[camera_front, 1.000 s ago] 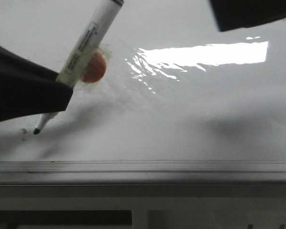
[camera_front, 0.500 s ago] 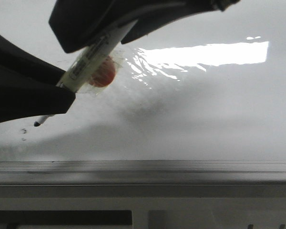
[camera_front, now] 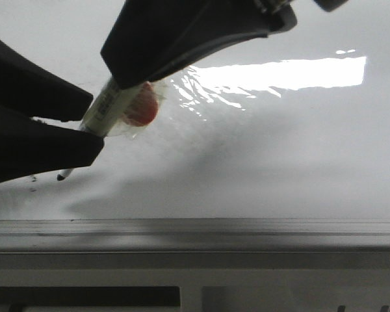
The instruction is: Write number 8 on whiteboard
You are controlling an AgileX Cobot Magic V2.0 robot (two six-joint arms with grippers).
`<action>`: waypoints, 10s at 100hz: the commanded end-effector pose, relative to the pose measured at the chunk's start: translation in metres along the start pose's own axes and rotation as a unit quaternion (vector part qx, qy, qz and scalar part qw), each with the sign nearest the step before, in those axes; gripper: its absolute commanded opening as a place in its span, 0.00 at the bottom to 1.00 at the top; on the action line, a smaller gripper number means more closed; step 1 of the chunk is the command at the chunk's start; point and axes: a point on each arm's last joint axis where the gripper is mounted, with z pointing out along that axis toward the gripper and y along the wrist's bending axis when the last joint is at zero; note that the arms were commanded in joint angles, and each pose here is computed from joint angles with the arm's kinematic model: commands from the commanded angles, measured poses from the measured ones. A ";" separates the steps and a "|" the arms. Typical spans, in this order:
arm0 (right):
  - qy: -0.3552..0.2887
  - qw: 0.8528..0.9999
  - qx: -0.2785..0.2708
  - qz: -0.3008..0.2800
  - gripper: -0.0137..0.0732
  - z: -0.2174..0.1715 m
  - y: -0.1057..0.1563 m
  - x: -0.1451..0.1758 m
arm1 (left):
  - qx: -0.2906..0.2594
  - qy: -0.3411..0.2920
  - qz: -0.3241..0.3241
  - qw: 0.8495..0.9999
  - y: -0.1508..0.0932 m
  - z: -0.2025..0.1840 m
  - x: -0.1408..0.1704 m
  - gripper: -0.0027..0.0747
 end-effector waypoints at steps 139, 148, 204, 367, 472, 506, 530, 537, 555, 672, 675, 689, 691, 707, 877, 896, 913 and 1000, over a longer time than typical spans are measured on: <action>0.047 0.987 0.111 0.101 0.09 -0.041 -0.056 -0.039 | -0.161 -0.114 -0.163 0.967 0.029 -0.094 -0.027 0.45; 0.009 0.992 0.093 0.086 0.09 -0.030 -0.048 -0.048 | -0.161 -0.114 -0.163 0.967 0.029 -0.094 -0.027 0.45; -0.063 0.985 0.137 0.083 0.09 -0.048 -0.064 -0.074 | -0.156 -0.104 -0.166 0.968 0.028 -0.089 -0.023 0.45; 0.046 0.994 0.023 0.097 0.08 -0.022 -0.011 -0.058 | -0.021 -0.134 -0.173 0.976 0.010 0.022 -0.021 0.01; -0.044 0.993 0.027 0.107 0.60 -0.060 -0.014 -0.073 | -0.151 -0.006 -0.553 0.820 0.038 -0.007 0.015 0.01; -0.043 0.993 0.027 0.107 0.60 -0.060 -0.014 -0.073 | -0.151 -0.009 -0.541 0.827 0.039 -0.007 0.014 0.03; -0.042 0.993 0.027 0.107 0.60 -0.060 -0.014 -0.072 | -0.150 -0.010 -0.531 0.834 0.039 -0.006 0.013 0.51; -0.043 0.993 0.027 0.107 0.60 -0.060 -0.014 -0.072 | -0.151 -0.011 -0.535 0.831 0.039 -0.007 0.013 0.57; -0.043 0.995 0.046 0.081 0.34 -0.065 -0.016 -0.072 | -0.157 -0.049 -0.530 0.832 0.043 -0.017 0.005 0.56; -0.313 0.941 0.091 -0.093 0.08 -0.141 -0.003 0.125 | -0.151 -0.154 -0.368 0.904 -0.004 -0.104 0.026 0.01; -0.312 0.941 0.092 -0.093 0.08 -0.141 -0.003 0.125 | -0.151 -0.154 -0.368 0.904 -0.004 -0.104 0.026 0.01; -0.312 0.941 0.092 -0.093 0.08 -0.141 -0.003 0.125 | -0.151 -0.154 -0.368 0.904 -0.004 -0.104 0.026 0.01; -0.312 0.941 0.092 -0.093 0.08 -0.141 -0.003 0.125 | -0.151 -0.154 -0.368 0.904 -0.004 -0.104 0.026 0.01; -0.312 0.941 0.092 -0.093 0.08 -0.141 -0.003 0.125 | -0.151 -0.151 -0.370 0.904 -0.005 -0.103 0.028 0.01; -0.312 0.941 0.092 -0.093 0.08 -0.141 -0.003 0.125 | -0.436 0.024 -0.400 0.806 -0.031 -0.122 0.118 0.01; -0.312 0.941 0.092 -0.093 0.08 -0.141 -0.003 0.125 | -0.436 0.024 -0.400 0.806 -0.031 -0.122 0.118 0.01; -0.312 0.941 0.092 -0.093 0.08 -0.141 -0.003 0.125 | -0.436 0.024 -0.400 0.806 -0.031 -0.122 0.118 0.01; -0.278 0.867 0.404 0.090 0.08 -0.119 -0.048 0.187 | -0.436 0.024 -0.400 0.806 -0.031 -0.122 0.118 0.01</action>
